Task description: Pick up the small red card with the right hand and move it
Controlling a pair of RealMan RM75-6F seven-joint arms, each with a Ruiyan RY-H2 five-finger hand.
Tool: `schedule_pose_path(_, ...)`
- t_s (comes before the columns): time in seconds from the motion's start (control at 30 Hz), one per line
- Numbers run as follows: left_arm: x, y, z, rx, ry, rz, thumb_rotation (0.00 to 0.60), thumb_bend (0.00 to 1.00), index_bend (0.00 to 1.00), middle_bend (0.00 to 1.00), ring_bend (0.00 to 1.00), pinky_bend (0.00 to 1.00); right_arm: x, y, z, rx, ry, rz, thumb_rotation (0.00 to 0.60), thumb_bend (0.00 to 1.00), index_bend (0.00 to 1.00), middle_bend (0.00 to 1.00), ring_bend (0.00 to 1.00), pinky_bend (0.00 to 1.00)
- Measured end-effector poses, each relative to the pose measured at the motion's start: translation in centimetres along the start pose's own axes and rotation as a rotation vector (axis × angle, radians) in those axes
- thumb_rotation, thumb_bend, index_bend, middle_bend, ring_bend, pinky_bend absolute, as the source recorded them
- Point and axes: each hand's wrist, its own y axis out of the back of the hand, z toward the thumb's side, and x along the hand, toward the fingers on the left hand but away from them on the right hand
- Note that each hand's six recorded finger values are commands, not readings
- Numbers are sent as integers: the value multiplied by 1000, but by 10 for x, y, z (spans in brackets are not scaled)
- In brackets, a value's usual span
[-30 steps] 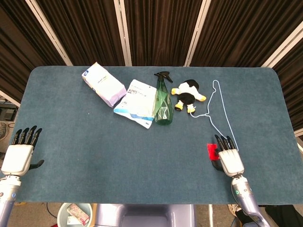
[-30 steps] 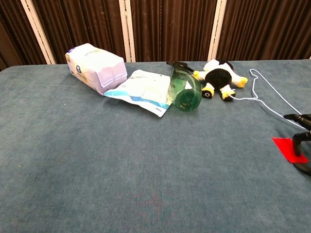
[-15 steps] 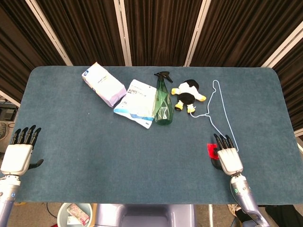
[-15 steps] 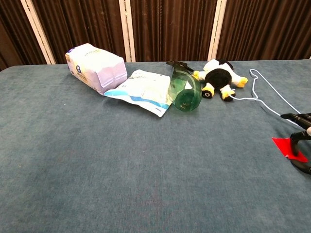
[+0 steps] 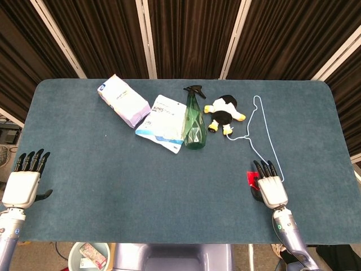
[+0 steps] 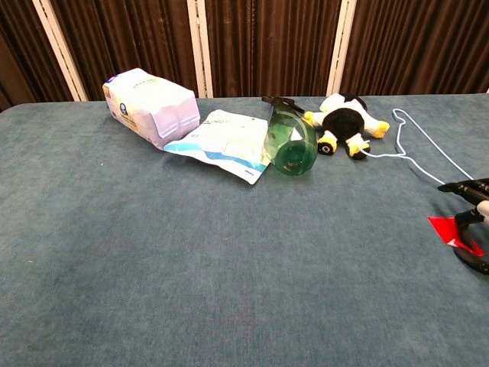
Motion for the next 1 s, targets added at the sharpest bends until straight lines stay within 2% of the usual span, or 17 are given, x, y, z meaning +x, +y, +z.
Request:
schedule_pose_path(0.43, -1, 0, 0, -2, 0, 4, 600, 141, 0, 0, 0, 0, -6, 4, -1, -6, 2, -7, 600, 585, 657, 70, 0, 0)
schedule_pose_path(0.67, -1, 1, 0, -2, 1, 8, 600, 142, 0, 0, 0, 0, -13, 12, -8, 10, 1, -21, 600, 604, 668, 77, 0, 0)
schedule_pose_path(0.87, -2, 1, 0, -1, 2, 10, 600, 144, 0, 0, 0, 0, -25, 29, -18, 36, -5, -67, 600, 604, 671, 81, 0, 0)
schedule_pose_path(1.0, -3, 1, 1, 1, 2, 11, 600, 143, 0, 0, 0, 0, -43, 52, -29, 72, -10, -125, 600, 603, 671, 81, 0, 0)
